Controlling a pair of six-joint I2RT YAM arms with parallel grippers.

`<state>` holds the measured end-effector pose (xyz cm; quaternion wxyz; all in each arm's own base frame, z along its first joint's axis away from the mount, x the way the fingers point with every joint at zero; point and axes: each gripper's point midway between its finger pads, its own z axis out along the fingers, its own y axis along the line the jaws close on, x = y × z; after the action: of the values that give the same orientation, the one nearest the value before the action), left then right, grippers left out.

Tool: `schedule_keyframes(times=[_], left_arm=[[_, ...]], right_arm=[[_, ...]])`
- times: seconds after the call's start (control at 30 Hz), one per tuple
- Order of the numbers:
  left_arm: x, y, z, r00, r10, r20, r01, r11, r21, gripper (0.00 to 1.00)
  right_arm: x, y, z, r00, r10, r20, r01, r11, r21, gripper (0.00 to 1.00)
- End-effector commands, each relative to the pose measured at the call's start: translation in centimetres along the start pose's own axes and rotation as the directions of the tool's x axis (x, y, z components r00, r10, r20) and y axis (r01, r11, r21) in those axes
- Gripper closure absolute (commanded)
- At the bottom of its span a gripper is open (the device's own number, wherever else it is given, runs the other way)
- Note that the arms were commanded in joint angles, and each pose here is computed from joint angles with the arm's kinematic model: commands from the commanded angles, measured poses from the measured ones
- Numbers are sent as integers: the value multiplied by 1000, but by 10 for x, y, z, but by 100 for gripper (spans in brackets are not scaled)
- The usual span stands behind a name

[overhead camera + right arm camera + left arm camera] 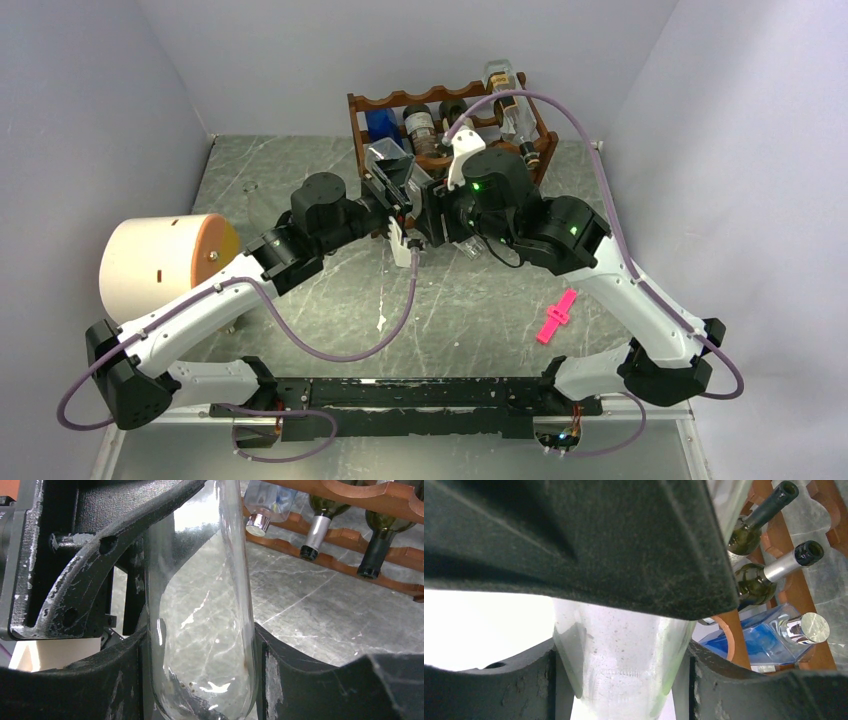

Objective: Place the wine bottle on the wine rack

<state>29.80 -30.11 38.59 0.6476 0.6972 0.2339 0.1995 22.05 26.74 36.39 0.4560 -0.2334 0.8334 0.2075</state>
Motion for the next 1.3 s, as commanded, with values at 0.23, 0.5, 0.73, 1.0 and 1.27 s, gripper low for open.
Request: schedule_keyframes(times=[0.23, 0.5, 0.73, 1.0, 1.27], left_arm=[[12, 57, -13, 996, -77, -48, 65, 976, -206, 60], [3, 30, 1, 977, -212, 7, 212, 975, -62, 3], [-13, 23, 4, 956, -280, 90, 284, 958, -35, 3], [-16, 48, -8, 834, -527, 163, 548, 824, -141, 3], [-14, 41, -23, 395, -888, 234, 917, 363, -168, 3]], right_arm=[[-4, -17, 0, 999, 25, 22, -27, 994, 105, 100], [-25, -38, -11, 989, 23, 145, -53, 978, 204, 100], [-39, -61, -18, 973, 12, 232, -85, 947, 309, 100], [-54, -103, -11, 957, 23, 289, -136, 916, 377, 100], [-62, -136, 4, 950, 43, 311, -173, 896, 408, 100]])
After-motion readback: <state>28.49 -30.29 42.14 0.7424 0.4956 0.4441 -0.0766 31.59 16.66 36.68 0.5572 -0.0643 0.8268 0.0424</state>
